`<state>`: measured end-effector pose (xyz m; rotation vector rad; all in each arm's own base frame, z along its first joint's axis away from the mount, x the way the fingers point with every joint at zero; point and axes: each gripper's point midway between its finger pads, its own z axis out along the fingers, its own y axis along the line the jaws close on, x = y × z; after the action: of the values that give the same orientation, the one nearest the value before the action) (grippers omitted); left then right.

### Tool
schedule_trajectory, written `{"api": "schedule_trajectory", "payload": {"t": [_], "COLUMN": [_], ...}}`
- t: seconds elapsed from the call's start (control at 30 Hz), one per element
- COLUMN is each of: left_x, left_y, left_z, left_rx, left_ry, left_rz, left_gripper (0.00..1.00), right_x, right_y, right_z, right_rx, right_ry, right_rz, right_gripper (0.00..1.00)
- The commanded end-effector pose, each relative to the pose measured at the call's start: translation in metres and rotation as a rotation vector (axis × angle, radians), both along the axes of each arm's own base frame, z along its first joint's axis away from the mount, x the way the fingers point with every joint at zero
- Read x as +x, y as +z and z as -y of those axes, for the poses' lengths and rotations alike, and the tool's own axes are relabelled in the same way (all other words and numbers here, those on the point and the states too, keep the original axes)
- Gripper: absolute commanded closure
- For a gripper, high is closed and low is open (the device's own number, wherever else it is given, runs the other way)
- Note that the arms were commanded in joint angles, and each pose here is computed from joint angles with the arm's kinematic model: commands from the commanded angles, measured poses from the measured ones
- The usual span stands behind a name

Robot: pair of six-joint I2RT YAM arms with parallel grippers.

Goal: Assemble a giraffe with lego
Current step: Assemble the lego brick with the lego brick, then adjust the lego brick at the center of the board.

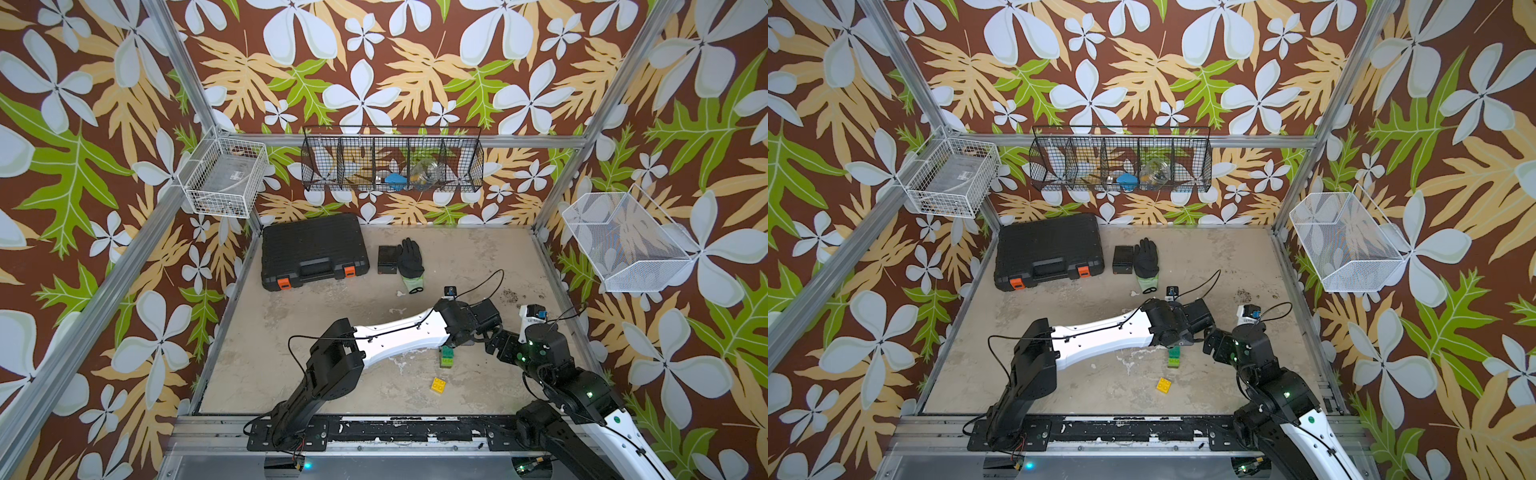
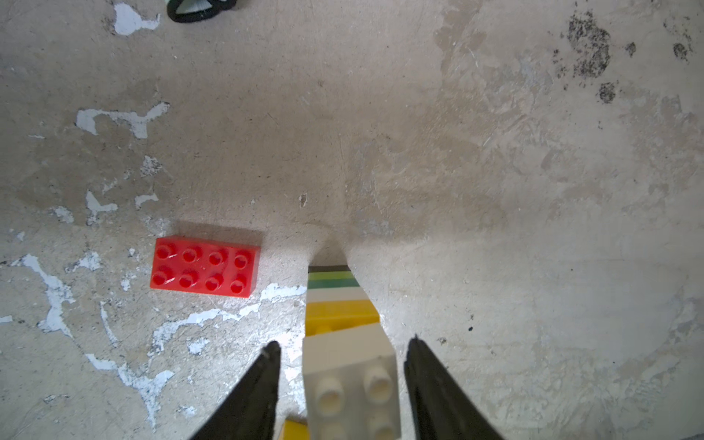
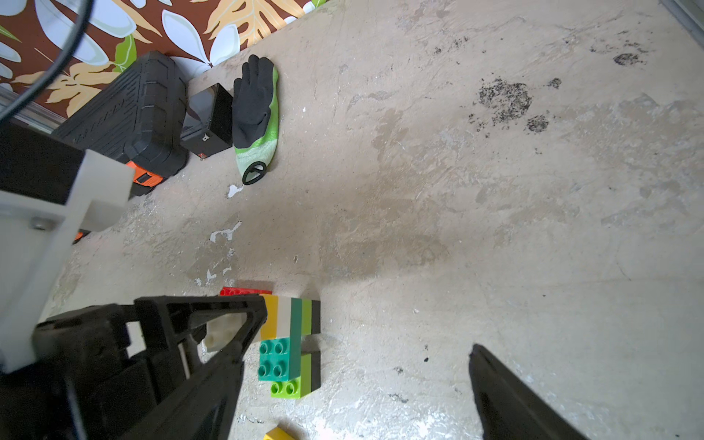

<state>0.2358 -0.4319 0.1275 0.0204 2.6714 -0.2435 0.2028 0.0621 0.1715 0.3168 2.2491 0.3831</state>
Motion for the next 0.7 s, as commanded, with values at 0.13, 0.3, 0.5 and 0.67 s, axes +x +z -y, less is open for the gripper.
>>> {"api": "schedule_trajectory", "payload": {"t": [0.13, 0.3, 0.5, 0.67], "left_x": [0.006, 0.013, 0.023, 0.020], "left_y": [0.035, 0.071, 0.077, 0.083], "left_z": [-0.012, -0.042, -0.097, -0.130], "left_rx": [-0.009, -0.024, -0.103, -0.086], "left_ry": [-0.011, 0.021, 0.036, 0.006], "left_rz": [0.069, 0.142, 0.138, 0.158], "left_gripper": [0.19, 0.17, 0.20, 0.22], "right_x": [0.001, -0.006, -0.016, -0.010], "right_y": [0.008, 0.008, -0.003, 0.011], "right_z": [0.000, -0.009, -0.017, -0.037], "right_rx": [-0.008, 0.004, 0.063, 0.105], "right_ry": [0.009, 0.072, 0.075, 0.115], "right_rz": [0.021, -0.028, -0.124, -0.193], "right_gripper": [0.03, 0.00, 0.00, 0.02]}}
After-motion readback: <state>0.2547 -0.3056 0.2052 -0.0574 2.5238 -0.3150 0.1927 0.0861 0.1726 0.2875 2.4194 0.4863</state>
